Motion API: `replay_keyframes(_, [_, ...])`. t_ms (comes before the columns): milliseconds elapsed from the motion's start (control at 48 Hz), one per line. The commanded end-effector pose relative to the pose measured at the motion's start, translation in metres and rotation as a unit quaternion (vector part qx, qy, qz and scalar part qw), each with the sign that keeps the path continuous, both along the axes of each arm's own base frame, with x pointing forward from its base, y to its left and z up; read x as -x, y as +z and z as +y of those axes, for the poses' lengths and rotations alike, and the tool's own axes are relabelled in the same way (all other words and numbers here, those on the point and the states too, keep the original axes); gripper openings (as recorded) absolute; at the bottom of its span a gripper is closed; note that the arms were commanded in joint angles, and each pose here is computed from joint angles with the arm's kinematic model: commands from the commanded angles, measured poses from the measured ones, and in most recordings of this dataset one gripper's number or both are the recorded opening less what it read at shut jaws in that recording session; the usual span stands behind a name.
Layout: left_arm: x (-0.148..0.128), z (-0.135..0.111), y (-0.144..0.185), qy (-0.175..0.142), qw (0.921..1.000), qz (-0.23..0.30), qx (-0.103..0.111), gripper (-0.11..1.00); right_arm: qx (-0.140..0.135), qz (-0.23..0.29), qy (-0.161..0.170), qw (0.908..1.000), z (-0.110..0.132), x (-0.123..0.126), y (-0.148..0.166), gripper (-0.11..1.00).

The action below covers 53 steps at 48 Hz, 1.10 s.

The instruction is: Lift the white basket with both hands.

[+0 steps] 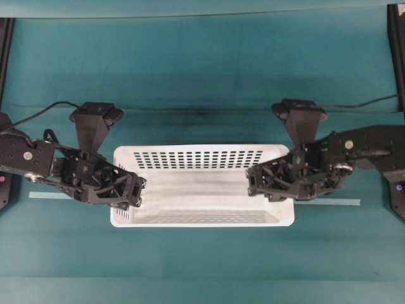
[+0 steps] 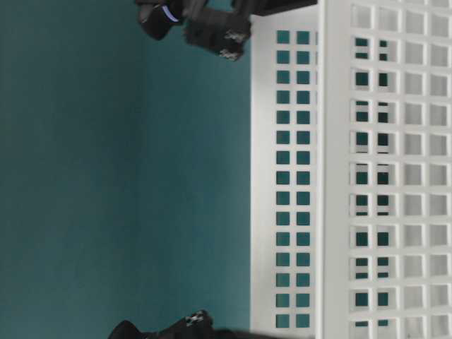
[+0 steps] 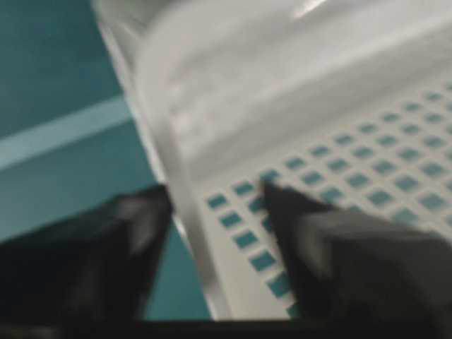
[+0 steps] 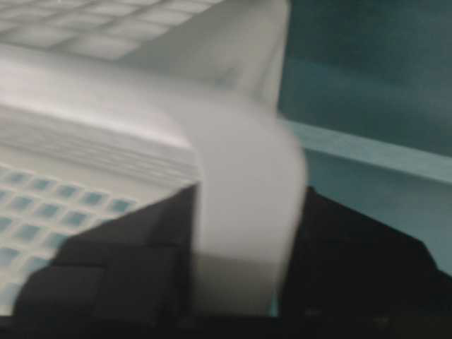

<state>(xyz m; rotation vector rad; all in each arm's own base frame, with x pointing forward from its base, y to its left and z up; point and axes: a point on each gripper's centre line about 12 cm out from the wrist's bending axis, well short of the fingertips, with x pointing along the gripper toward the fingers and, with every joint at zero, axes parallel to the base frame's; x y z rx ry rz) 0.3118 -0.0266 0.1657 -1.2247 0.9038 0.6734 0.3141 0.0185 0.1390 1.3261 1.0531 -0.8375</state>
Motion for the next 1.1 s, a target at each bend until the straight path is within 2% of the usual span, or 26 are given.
replay_keyframes(0, [0.001, 0.0, 0.001, -0.002, 1.0, -0.004, -0.003, 0.76, 0.0, -0.002, 0.004, 1.0, 0.003, -0.001, -0.001, 0.44])
replay_keyframes(83, [0.003, 0.001, 0.0, 0.0, 1.0, -0.003, -0.002, 0.92, 0.0, -0.001, 0.002, 1.0, 0.002, 0.0, -0.002, 0.62])
replay_keyframes(188, [0.006, 0.002, 0.001, -0.001, 1.0, -0.004, -0.003, 0.91, 0.002, -0.002, -0.001, 1.0, -0.001, 0.0, -0.002, 0.85])
replay_keyframes(292, [0.006, 0.003, 0.002, 0.002, 1.0, -0.006, -0.002, 0.9, 0.007, -0.002, 0.0, 1.0, -0.004, 0.0, -0.001, 0.95])
replay_keyframes(542, [0.008, 0.008, 0.01, 0.006, 0.9998, -0.019, -0.003, 0.9, 0.008, -0.01, -0.002, 0.9999, -0.005, 0.0, 0.005, 0.96])
replay_keyframes(729, [0.011, 0.011, 0.025, 0.012, 0.9986, -0.051, -0.001, 0.9, 0.014, -0.027, -0.013, 0.9995, -0.016, 0.001, 0.019, 0.96])
replay_keyframes(917, [0.018, 0.012, 0.037, 0.011, 0.9975, -0.07, 0.0, 0.9, 0.014, -0.011, -0.022, 0.9996, -0.025, 0.01, 0.028, 0.96])
replay_keyframes(1083, [0.029, 0.012, 0.049, 0.011, 0.9956, -0.093, 0.002, 0.9, 0.017, -0.04, -0.023, 0.9988, -0.028, 0.015, 0.056, 0.96])
